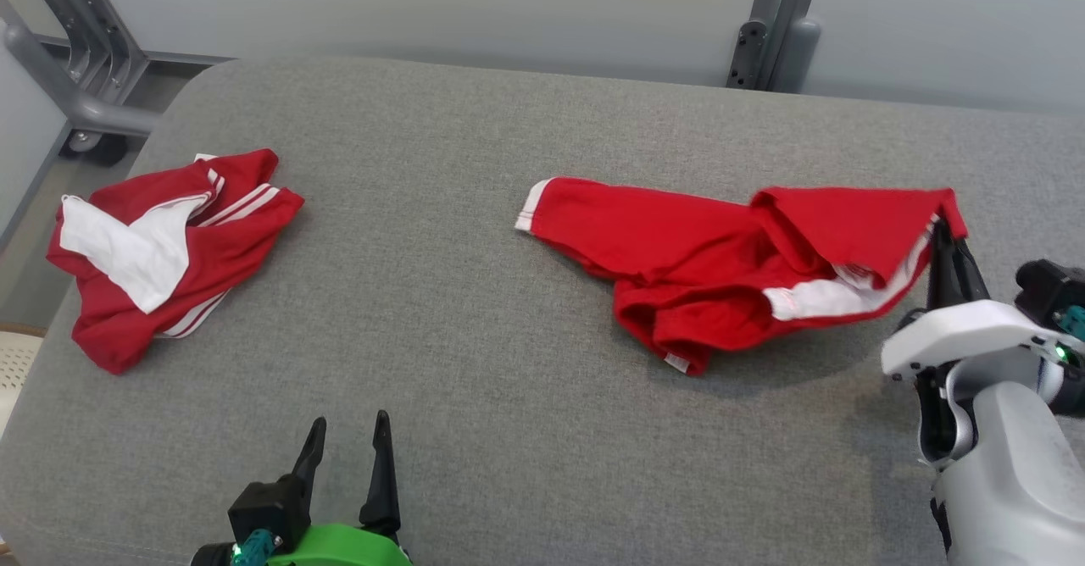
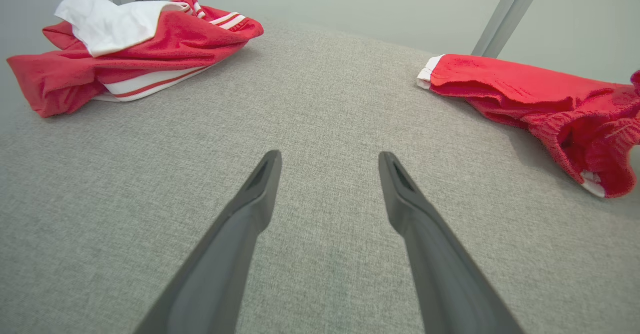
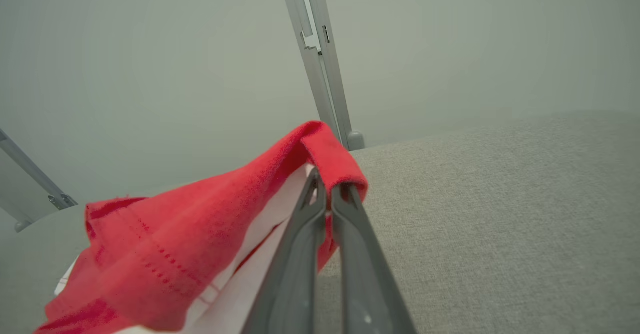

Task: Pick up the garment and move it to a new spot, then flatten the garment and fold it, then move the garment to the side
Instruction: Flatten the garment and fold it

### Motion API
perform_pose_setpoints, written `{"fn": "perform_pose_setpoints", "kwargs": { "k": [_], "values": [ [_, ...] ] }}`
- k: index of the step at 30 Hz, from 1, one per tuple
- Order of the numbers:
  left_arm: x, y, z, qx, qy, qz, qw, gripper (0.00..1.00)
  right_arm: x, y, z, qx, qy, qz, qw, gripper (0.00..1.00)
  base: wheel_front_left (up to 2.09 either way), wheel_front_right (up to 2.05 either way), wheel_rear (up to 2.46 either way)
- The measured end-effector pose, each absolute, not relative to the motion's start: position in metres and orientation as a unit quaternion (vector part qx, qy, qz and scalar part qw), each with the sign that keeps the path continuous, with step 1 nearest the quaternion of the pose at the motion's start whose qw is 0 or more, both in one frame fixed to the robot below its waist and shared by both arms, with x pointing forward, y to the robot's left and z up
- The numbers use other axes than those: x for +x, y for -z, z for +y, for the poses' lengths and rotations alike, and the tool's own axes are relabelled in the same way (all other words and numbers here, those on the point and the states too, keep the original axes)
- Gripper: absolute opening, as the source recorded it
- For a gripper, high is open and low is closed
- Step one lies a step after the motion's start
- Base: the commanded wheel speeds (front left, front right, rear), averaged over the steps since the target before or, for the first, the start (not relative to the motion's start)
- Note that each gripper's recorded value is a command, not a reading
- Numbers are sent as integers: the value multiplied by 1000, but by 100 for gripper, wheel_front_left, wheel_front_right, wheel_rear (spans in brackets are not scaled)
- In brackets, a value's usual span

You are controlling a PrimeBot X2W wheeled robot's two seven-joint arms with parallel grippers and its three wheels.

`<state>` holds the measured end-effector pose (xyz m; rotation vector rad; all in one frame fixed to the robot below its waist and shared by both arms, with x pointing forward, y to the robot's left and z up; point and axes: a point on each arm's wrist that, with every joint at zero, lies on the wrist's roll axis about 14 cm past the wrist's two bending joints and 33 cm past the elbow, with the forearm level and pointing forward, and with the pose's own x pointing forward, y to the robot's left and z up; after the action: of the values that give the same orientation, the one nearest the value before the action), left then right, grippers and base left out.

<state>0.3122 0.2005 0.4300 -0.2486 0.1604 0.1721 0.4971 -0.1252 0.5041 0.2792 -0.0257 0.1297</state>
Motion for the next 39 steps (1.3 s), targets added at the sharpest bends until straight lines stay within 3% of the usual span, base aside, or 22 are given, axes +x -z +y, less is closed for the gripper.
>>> {"fn": "perform_pose_setpoints", "kwargs": {
  "k": [1,6,11,20,29,39],
  "values": [
    [315,-429,200,-123,-84,81,986,100,496,-490,-138,138,-43,4,990,100,0,0,0],
    [328,-430,191,-119,-64,82,987,100,490,-471,-167,122,-1,23,992,100,0,0,0],
    [345,-438,171,-117,-24,71,990,100,479,-482,-178,91,0,3,996,100,0,0,0],
    [374,-458,85,-126,130,51,982,100,448,-481,-176,80,-21,0,997,100,0,0,0],
    [378,-479,-24,-115,327,32,938,100,435,-479,-199,85,6,-1,996,100,0,0,0],
    [368,-462,-88,-121,434,69,890,100,427,-471,-235,84,55,7,995,100,0,0,0]
  ]
}}
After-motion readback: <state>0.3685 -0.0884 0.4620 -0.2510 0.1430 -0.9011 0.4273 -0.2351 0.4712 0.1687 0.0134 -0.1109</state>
